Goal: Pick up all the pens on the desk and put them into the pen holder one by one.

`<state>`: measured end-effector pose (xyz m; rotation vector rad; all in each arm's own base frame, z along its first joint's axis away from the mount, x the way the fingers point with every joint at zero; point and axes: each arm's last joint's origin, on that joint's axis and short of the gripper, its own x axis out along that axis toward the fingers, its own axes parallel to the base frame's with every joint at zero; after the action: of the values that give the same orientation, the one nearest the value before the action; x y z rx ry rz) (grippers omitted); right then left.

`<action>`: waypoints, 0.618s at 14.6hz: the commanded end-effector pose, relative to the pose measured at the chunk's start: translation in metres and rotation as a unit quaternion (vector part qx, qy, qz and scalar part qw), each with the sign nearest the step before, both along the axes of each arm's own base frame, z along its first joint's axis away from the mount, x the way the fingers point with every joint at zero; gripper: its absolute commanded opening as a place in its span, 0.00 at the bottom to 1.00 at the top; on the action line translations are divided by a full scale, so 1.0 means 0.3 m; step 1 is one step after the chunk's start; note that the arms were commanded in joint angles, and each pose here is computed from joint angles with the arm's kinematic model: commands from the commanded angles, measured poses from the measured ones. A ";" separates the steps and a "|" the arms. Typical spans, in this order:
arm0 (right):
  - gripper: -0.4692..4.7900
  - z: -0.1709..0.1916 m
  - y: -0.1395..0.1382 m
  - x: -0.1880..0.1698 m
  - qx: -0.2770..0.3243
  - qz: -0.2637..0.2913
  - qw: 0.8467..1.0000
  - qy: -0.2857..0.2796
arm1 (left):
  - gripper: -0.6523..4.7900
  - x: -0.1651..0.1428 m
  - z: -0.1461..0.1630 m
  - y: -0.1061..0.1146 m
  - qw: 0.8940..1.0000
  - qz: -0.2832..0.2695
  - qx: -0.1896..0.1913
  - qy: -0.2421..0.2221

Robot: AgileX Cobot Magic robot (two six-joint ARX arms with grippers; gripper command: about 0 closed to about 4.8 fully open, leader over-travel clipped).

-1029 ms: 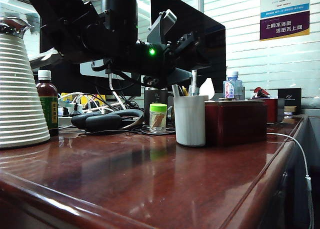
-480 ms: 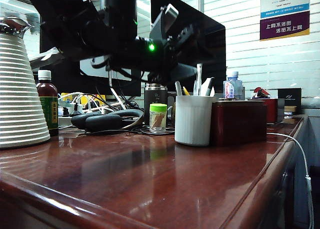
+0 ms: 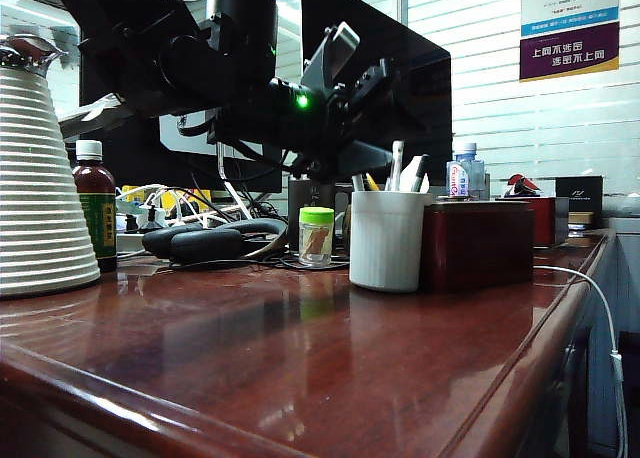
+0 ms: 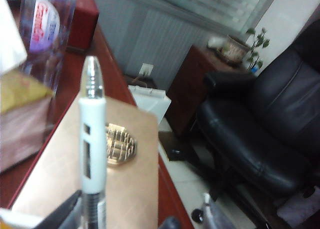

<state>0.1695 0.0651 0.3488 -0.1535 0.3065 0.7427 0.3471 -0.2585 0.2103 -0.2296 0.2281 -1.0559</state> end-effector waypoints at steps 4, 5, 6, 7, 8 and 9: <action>0.37 0.013 0.000 -0.002 0.003 0.003 1.000 -0.012 | 0.33 -0.002 0.012 0.000 1.000 -0.001 0.003 -0.017; 0.37 0.013 0.000 -0.002 0.003 0.003 1.000 -0.012 | 0.39 -0.002 0.012 0.000 1.000 -0.001 0.003 -0.017; 0.37 0.013 0.000 -0.002 0.003 0.004 1.000 -0.011 | 0.42 -0.002 0.012 0.000 1.000 -0.001 0.003 -0.017; 0.37 0.013 0.000 -0.002 0.004 0.005 1.000 -0.011 | 0.42 -0.002 0.012 0.000 1.000 -0.001 0.003 -0.017; 0.37 0.013 0.000 -0.002 0.004 0.005 1.000 -0.011 | 0.42 -0.002 0.012 0.000 1.000 -0.001 0.002 -0.017; 0.37 0.012 0.000 -0.002 0.004 0.005 1.000 -0.011 | 0.42 -0.002 0.019 0.000 1.000 -0.005 -0.004 -0.026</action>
<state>0.1694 0.0652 0.3488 -0.1531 0.3061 0.7461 0.3472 -0.2583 0.2097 -0.2078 0.2218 -1.0541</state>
